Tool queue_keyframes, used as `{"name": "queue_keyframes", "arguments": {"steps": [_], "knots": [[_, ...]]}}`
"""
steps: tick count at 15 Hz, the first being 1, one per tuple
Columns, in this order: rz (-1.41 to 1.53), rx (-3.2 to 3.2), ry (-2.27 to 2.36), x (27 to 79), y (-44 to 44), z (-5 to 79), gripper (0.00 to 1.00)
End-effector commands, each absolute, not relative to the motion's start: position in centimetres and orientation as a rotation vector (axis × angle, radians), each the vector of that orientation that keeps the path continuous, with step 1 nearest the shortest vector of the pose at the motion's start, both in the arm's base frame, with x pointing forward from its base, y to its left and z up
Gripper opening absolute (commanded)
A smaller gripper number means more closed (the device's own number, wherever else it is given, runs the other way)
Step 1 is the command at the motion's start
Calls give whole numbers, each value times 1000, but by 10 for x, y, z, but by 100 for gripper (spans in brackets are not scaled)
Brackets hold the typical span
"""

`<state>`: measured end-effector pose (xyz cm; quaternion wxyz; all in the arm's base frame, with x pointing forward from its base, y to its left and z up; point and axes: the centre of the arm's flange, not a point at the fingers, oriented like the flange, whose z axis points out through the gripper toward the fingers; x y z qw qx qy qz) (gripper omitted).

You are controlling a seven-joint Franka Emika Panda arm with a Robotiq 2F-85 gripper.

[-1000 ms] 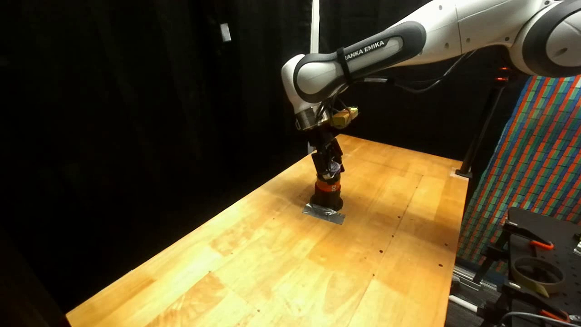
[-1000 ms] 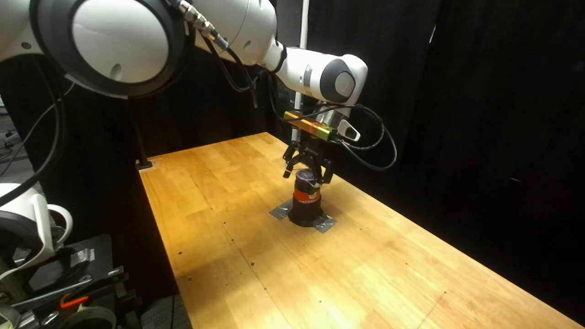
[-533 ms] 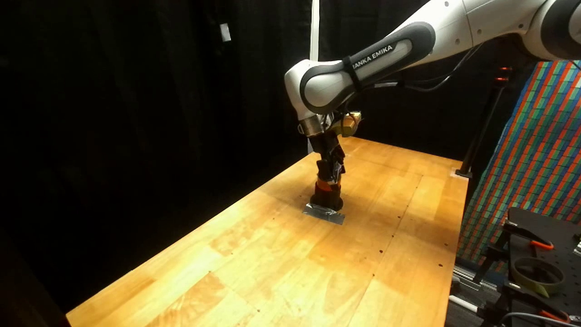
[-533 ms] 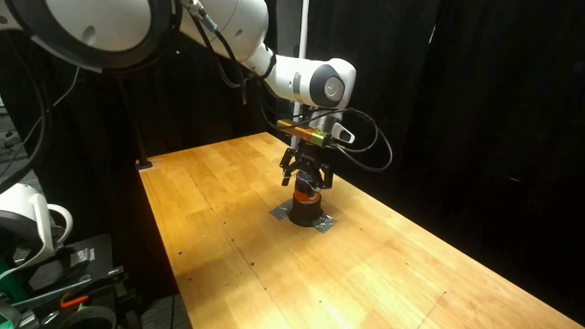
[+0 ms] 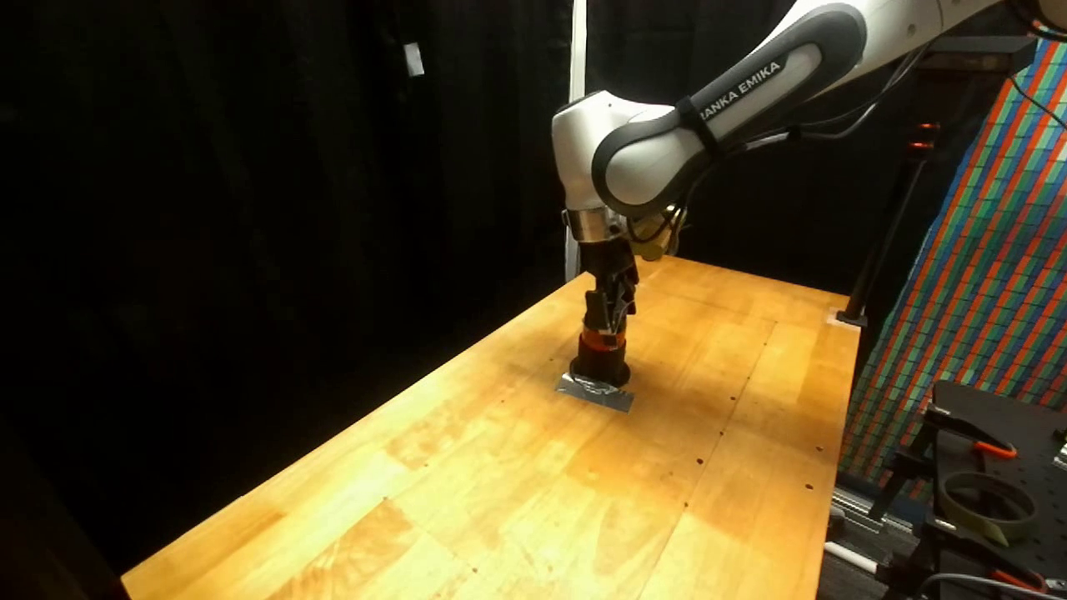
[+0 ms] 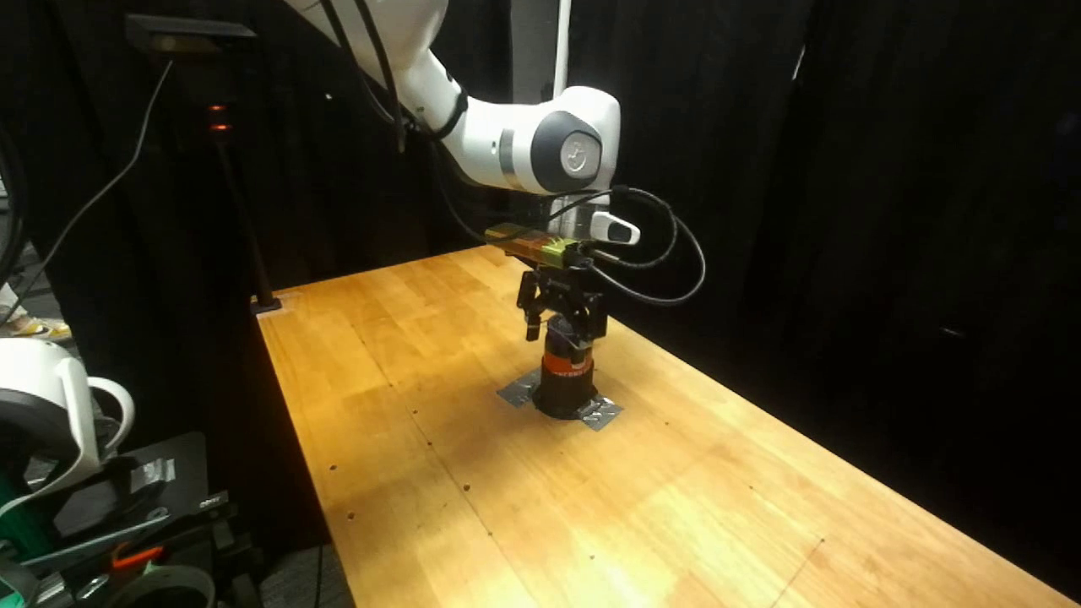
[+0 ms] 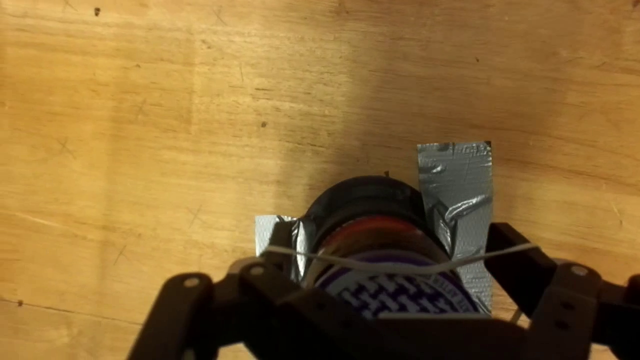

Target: Put the rubber band on the jar.

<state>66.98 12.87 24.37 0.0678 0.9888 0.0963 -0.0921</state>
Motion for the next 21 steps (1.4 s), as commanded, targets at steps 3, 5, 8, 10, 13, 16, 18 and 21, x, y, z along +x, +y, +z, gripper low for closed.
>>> {"name": "queue_keyframes", "arguments": {"steps": [3,5,8,10,13,16,18,21], "knots": [[-92,2935,190,576,119,254,100],[-20,2927,180,560,117,254,100],[150,2897,183,537,116,254,74],[273,2882,194,523,115,253,58],[449,2862,224,500,112,246,35],[635,2829,265,476,108,239,13],[762,2792,297,464,105,235,10],[951,2726,315,462,106,234,14]]}}
